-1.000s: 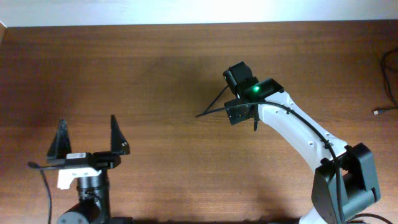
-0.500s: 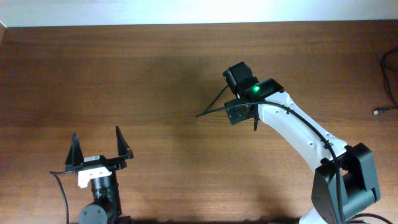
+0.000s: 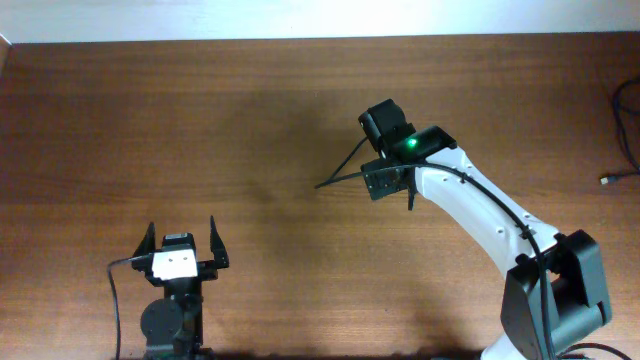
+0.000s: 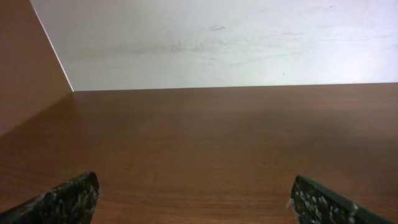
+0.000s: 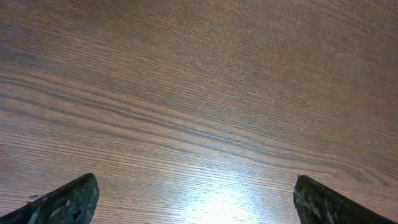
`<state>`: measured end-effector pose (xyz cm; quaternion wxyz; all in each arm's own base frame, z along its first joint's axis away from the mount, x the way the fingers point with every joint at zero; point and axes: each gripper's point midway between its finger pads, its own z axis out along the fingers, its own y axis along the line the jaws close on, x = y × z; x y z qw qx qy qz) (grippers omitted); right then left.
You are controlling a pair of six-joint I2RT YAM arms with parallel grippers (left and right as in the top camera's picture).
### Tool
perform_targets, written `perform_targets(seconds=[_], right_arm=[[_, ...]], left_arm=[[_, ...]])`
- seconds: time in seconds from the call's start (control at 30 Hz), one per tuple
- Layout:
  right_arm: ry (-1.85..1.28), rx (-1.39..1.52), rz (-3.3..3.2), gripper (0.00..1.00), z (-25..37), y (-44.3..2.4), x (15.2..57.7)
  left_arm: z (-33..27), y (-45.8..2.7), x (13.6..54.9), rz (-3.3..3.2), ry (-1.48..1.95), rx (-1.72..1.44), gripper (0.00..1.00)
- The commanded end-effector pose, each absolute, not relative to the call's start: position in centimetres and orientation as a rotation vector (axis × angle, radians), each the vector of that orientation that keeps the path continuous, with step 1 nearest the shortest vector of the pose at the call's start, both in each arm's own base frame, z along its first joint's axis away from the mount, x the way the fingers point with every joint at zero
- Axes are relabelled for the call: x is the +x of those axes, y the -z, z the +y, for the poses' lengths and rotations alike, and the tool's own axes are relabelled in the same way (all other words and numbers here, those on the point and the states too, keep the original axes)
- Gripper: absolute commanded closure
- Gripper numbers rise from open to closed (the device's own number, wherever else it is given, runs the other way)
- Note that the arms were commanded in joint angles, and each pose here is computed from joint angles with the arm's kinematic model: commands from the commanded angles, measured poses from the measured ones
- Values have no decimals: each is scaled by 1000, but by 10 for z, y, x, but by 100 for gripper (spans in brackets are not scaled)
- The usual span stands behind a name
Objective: Untangle cables
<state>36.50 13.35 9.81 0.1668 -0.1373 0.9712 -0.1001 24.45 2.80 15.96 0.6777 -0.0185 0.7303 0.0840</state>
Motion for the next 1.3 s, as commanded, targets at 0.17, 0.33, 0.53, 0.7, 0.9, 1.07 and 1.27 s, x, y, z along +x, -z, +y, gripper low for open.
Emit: perform_targets(seconds=[0.17,0.33,0.53,0.7,0.9,1.07,1.27], right_arm=[[295,-371,2758,1,133,-99,367],[296,-372,2757,1,132,-99,367],[143,-114,2231,1,124,-253,405],[50,5,1764,1,52,-348,370],[117,88,1509,1,-22,-307,273],[145,100,1405,1,-37,-252,237],[79,26,1442,1,-23,-212,242]], left_arm=[[30,-159,244,1643,-210,-36,1],[29,-159,244,1643,-210,-36,1],[30,-159,244,1643,-210,-36,1],[30,-159,244,1643,-210,-36,1],[30,-159,244,1643,-210,-36,1],[30,-159,244,1643,-210,-36,1],[30,-159,244,1643,-210,-36,1]])
